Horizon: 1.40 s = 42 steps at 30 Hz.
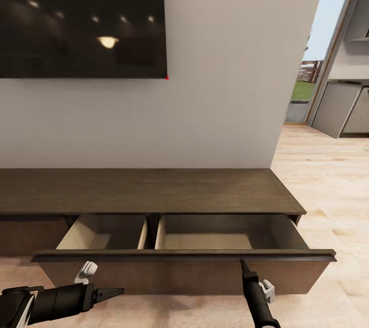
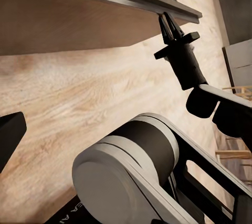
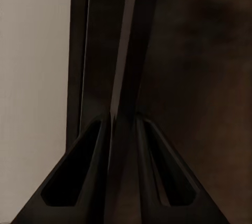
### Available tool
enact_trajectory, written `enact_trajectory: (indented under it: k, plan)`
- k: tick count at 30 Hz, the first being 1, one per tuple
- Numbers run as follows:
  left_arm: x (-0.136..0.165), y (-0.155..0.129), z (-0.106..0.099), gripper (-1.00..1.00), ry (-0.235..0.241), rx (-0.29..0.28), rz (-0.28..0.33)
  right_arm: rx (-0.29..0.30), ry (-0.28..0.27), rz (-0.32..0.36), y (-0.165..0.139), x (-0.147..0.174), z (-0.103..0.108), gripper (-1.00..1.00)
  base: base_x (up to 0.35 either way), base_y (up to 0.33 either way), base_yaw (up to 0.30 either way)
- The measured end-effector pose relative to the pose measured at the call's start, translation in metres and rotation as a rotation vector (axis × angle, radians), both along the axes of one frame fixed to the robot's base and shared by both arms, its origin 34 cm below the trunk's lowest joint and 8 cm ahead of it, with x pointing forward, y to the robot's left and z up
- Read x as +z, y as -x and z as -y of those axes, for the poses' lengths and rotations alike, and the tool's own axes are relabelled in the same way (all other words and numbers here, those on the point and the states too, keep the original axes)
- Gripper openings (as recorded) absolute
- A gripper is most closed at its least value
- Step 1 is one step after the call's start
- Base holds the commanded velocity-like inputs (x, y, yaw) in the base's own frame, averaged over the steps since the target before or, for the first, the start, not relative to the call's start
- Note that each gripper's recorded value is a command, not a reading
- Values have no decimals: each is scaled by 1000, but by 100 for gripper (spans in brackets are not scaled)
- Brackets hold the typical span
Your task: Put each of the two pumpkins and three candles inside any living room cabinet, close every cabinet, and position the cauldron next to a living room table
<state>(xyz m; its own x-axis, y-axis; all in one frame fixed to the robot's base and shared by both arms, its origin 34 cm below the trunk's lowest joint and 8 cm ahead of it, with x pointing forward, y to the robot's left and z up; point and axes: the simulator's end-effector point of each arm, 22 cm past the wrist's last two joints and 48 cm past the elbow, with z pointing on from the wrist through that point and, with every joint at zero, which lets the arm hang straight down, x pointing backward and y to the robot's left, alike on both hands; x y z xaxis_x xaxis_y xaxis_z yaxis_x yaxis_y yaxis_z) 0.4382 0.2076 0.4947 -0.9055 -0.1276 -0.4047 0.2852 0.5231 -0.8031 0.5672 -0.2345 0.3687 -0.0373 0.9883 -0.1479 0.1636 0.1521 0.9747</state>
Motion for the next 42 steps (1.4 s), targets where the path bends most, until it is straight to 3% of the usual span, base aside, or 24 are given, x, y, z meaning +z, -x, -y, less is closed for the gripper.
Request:
enact_trajectory:
  k: [42]
  plan:
    - [0,0,0,100,0,-1,1,1,1,0,0,0,0,-100,-60,0,0]
